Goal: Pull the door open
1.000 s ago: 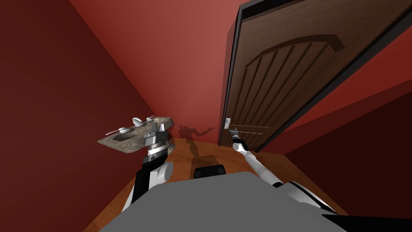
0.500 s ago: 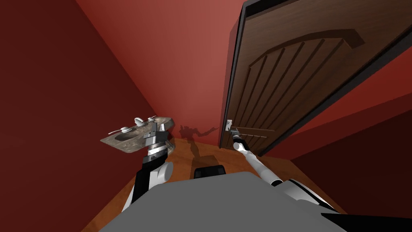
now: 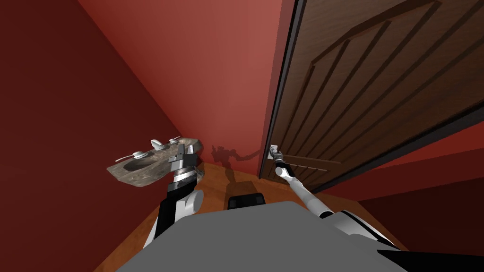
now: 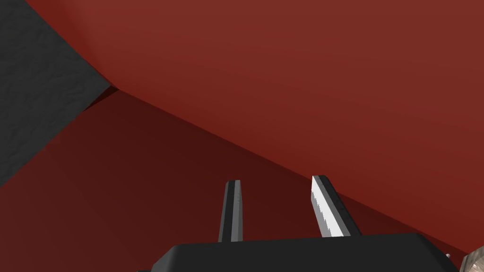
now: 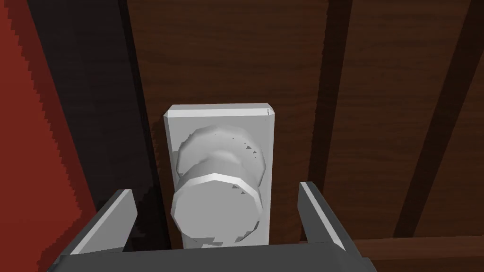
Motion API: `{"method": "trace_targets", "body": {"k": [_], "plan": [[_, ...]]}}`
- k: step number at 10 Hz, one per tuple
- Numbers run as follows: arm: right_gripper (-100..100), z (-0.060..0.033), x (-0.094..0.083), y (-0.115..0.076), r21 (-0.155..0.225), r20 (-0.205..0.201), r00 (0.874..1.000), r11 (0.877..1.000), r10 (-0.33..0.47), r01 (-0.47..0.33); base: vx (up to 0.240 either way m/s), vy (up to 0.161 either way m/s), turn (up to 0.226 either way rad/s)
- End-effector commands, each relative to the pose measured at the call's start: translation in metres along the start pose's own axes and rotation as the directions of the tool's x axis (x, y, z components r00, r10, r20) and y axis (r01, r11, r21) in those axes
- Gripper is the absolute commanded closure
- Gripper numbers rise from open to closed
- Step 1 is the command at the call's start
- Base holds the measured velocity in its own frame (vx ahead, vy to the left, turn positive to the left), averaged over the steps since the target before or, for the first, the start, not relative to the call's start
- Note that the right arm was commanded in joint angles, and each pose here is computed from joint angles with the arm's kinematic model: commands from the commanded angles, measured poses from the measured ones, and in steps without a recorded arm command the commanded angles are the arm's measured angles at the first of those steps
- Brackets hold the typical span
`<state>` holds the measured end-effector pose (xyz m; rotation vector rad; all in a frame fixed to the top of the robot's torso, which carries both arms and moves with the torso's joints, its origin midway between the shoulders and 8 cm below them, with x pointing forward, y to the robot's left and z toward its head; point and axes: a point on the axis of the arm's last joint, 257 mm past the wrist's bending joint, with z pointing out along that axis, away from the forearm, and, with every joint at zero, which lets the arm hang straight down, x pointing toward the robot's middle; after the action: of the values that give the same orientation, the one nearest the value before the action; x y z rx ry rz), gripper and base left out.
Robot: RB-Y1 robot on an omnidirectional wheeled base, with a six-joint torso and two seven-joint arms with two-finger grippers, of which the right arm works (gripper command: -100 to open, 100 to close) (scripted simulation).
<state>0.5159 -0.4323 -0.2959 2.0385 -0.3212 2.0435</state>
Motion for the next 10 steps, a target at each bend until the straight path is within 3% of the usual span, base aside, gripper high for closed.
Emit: {"method": "trace_targets", "body": {"k": [1, 2, 3, 8, 10], "plan": [[-100, 0.0010, -0.0003, 0.0054, -0.010, 0.000, 1.000, 1.000, 0.001, -0.001, 0.169, -0.065, 0.057], [-100, 0.0005, -0.0001, 0.0036, -0.006, 0.000, 1.000, 1.000, 0.001, -0.001, 0.072, -0.030, 0.014], [100, 0.0005, -0.0001, 0.0036, -0.006, 0.000, 1.000, 1.000, 0.001, -0.001, -0.008, 0.003, -0.013], [100, 0.0005, -0.0001, 0.0036, -0.006, 0.000, 1.000, 1.000, 0.001, -0.001, -0.014, 0.006, 0.000], [100, -0.0026, -0.0025, 0.0009, 0.012, 0.005, 1.000, 1.000, 0.001, -0.001, -0.132, -0.035, 0.101]]}}
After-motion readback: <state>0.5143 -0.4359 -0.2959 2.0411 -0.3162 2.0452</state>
